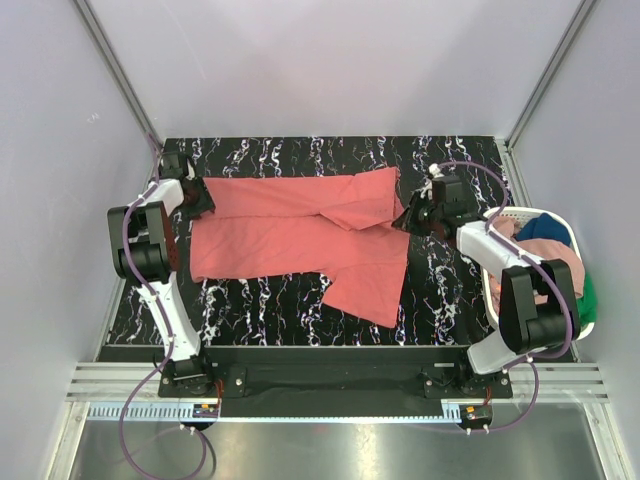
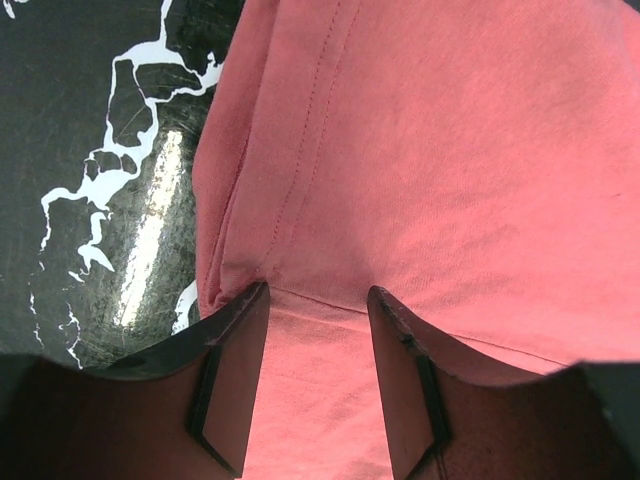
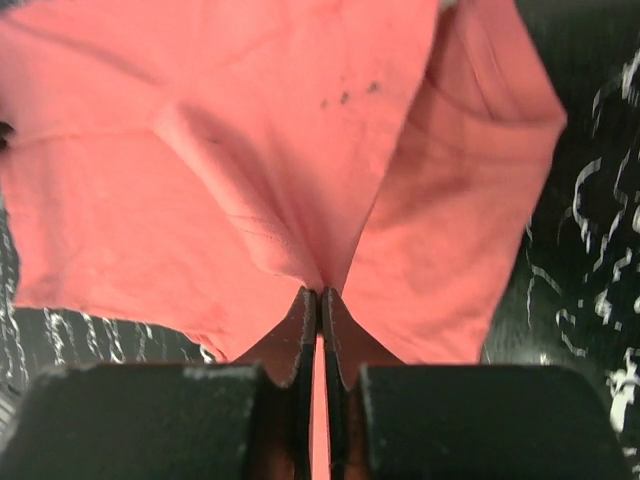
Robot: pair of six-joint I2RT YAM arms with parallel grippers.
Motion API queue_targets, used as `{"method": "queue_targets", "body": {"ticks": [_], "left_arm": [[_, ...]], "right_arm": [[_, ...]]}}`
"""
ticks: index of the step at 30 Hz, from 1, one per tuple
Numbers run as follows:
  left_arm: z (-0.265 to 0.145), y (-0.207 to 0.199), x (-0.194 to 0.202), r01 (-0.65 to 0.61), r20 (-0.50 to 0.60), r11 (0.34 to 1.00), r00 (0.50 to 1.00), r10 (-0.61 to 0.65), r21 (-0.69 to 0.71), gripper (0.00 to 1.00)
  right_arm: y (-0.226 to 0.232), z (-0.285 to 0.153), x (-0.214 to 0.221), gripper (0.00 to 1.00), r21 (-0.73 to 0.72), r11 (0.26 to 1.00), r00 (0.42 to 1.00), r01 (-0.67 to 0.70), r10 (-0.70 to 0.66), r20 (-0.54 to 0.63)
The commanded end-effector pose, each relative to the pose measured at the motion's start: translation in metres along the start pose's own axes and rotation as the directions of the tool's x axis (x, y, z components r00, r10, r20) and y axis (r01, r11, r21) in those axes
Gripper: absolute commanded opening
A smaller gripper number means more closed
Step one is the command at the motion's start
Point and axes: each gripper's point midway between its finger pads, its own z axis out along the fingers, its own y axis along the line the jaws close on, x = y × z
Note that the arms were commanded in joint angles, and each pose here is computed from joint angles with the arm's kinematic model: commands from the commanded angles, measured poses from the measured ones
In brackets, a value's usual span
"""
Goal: Fold and stack the t-shirts
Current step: Fold the tshirt
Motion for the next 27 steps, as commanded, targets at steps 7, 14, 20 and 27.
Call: {"method": "queue_targets", "body": {"ticks": [7, 14, 20, 27], "left_arm": [[-0.023, 0.012, -0.023, -0.004, 0.023, 0.995, 1.0, 0.007, -0.096, 0.51], [-0.027, -0.002, -0.05, -0.036, 0.083, 0.997, 0.996, 0.042, -0.072, 0.53], [-0.008, -0.01, -0.051, -0.048, 0.038, 0.998, 0.998, 0.05, -0.036, 0.52], [-0.001, -0.015, -0.048, -0.046, 0.038, 0.999, 0.998, 0.047, -0.003, 0.53]], "right_arm": [[-0.017, -0.003, 0.005, 0.38, 0.111, 0.994, 1.0, -0.006, 0.007, -0.009], [-0.022, 0.036, -0.065, 0.47, 0.185, 0.982, 0.998, 0.043, -0.048, 0.026], [-0.031, 0.094, -0.1, 0.45, 0.155, 0.987, 0.999, 0.047, -0.043, -0.027], [-0.059, 0.137, -0.114, 0.49, 0.167, 0.985, 0.999, 0.045, -0.04, -0.034]]}}
